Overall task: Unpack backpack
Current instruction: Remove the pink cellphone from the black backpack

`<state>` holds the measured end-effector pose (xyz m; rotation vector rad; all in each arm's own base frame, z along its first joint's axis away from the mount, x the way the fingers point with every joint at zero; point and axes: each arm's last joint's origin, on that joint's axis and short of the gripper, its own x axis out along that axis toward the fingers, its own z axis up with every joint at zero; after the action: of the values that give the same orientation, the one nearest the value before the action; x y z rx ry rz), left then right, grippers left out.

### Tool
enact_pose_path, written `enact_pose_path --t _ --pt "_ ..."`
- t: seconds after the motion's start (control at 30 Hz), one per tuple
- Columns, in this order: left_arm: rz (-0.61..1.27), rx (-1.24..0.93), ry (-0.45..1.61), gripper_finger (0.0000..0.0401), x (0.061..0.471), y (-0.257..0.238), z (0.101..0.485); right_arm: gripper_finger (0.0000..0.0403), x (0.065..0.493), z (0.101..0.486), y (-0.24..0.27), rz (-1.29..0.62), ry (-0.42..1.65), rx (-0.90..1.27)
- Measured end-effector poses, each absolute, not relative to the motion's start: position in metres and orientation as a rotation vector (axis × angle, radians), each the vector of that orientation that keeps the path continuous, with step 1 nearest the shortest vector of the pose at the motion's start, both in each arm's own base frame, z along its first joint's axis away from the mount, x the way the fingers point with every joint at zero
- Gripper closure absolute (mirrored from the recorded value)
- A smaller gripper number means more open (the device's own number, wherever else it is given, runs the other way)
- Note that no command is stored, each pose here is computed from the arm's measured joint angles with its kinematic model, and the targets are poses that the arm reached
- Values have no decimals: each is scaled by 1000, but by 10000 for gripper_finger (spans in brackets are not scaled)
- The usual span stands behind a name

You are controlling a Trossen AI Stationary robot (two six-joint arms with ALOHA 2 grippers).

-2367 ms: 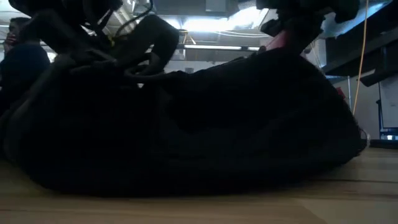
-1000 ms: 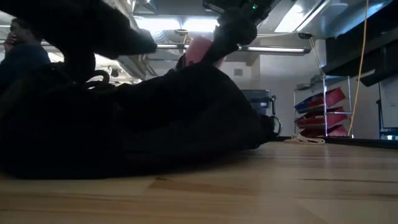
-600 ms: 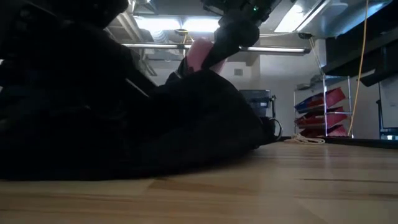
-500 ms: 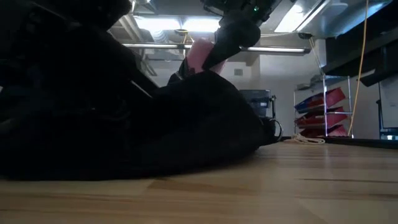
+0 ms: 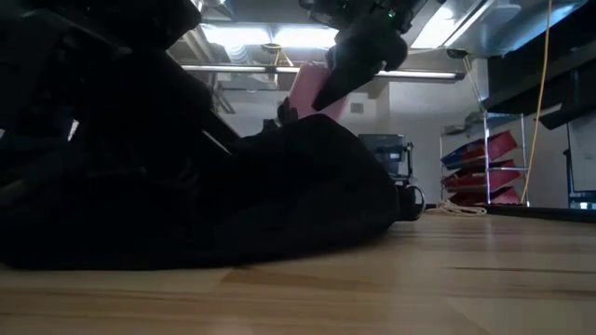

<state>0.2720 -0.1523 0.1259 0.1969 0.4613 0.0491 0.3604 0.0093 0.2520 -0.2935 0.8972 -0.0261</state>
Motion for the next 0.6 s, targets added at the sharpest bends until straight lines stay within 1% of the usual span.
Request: enact_pose_path --t 0.07,0.17,0.27,0.43,0.6 --pt "50 195 463 91 272 -152 126 370 360 252 9 -28 901 -301" --pt "50 197 465 91 272 -152 126 378 355 256 11 -60 932 -345" --pt "51 198 467 91 272 -152 125 376 349 266 15 -70 951 -408" --pt "63 200 492 91 272 -149 123 364 338 290 20 -58 940 -412" --pt "75 182 501 91 272 -147 122 369 318 305 27 -66 983 -428"
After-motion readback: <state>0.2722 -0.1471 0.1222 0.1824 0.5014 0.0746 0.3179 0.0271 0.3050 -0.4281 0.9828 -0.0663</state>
